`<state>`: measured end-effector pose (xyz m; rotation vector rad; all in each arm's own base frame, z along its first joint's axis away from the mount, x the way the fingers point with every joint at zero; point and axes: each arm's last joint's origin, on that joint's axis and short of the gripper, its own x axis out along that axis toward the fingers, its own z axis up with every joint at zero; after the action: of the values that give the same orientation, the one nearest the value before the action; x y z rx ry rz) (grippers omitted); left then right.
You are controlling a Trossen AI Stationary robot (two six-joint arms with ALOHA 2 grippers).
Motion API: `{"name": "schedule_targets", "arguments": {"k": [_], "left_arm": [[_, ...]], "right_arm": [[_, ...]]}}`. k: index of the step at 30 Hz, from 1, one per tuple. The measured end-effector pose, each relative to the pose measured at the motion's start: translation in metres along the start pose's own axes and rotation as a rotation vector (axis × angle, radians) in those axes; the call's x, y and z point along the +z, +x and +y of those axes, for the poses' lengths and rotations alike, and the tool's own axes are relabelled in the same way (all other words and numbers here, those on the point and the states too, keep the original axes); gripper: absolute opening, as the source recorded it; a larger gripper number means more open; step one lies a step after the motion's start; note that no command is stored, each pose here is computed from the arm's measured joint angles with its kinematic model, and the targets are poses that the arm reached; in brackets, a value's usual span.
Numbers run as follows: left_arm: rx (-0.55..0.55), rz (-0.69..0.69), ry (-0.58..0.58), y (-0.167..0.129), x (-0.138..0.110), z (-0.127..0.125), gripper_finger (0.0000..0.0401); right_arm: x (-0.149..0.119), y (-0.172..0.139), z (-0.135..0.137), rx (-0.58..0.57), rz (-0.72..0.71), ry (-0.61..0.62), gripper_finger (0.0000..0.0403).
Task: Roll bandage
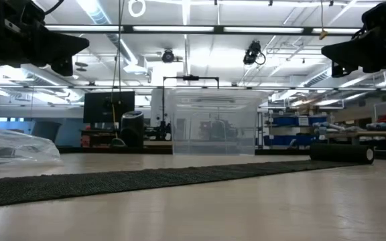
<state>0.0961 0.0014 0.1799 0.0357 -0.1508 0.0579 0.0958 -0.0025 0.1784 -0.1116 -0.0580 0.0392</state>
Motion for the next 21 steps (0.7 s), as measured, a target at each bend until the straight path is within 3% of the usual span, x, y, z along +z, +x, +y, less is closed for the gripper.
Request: {"name": "schedule_targets", "arguments": {"k": [9,14,21], "left_arm": [[0.000,0.000,0.000,0.000,0.000,0.000,0.0004],[0.000,0.000,0.000,0.000,0.000,0.000,0.0004],[0.001,-0.022,-0.001,0.000,0.002,0.000,0.0004]], "right_arm": [[0.017,-0.001,0.000,0.028,-0.176,0.101,0.0007],[0.032,-0.006,-0.002,-0.001,-0.340,0.001,0.0006],[0.033,-0.004,-0.004,-0.046,-0.346,0.052,0.0007]]}}
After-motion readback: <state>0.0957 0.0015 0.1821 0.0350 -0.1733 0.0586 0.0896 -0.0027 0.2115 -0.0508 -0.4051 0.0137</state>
